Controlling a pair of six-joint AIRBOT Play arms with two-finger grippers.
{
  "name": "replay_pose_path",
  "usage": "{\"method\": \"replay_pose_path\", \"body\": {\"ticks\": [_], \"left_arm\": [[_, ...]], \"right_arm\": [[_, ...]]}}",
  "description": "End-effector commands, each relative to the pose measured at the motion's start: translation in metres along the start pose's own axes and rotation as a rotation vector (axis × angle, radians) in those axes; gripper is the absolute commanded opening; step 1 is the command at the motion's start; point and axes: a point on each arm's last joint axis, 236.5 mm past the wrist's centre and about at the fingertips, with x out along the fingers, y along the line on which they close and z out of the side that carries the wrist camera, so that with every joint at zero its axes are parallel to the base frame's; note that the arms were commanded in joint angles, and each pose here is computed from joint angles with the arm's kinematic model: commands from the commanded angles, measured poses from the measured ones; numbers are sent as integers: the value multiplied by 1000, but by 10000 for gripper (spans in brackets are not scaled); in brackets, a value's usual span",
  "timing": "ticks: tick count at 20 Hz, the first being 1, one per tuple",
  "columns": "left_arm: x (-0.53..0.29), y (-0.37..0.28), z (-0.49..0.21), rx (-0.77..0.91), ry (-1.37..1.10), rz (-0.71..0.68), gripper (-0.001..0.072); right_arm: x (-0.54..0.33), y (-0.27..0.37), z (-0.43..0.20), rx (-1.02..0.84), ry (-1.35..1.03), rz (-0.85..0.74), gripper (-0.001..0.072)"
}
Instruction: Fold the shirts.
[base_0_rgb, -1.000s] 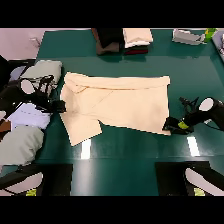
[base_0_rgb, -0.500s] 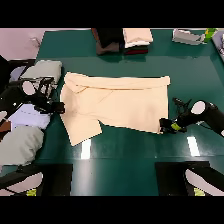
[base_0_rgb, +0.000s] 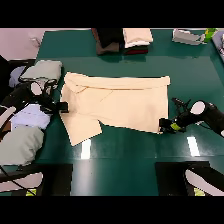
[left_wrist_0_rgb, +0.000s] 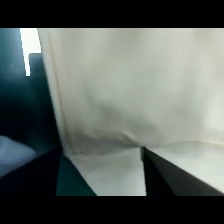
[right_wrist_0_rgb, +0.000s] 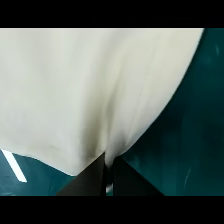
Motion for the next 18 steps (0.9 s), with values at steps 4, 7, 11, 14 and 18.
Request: {"method": "replay_pose_path", "body": {"ticks": [4, 7, 11, 14, 18], "left_arm": [[-5, -10, 3, -11, 10, -33, 28], [-76, -25, 48, 41, -197, -47, 28], [-289, -60, 92, 144, -729, -70, 27], [-458, -84, 54, 230, -1116, -89, 27], [-617, -101, -45, 292, -1520, -122, 27]], "right_arm": [[-26, 13, 26, -33, -86, 13, 19], [-96, 45, 67, -101, -296, 64, 19], [-272, 86, 97, -237, -746, 82, 19], [-423, 103, 69, -307, -1121, 66, 19], [-550, 110, -5, -345, -1438, 76, 19]]}}
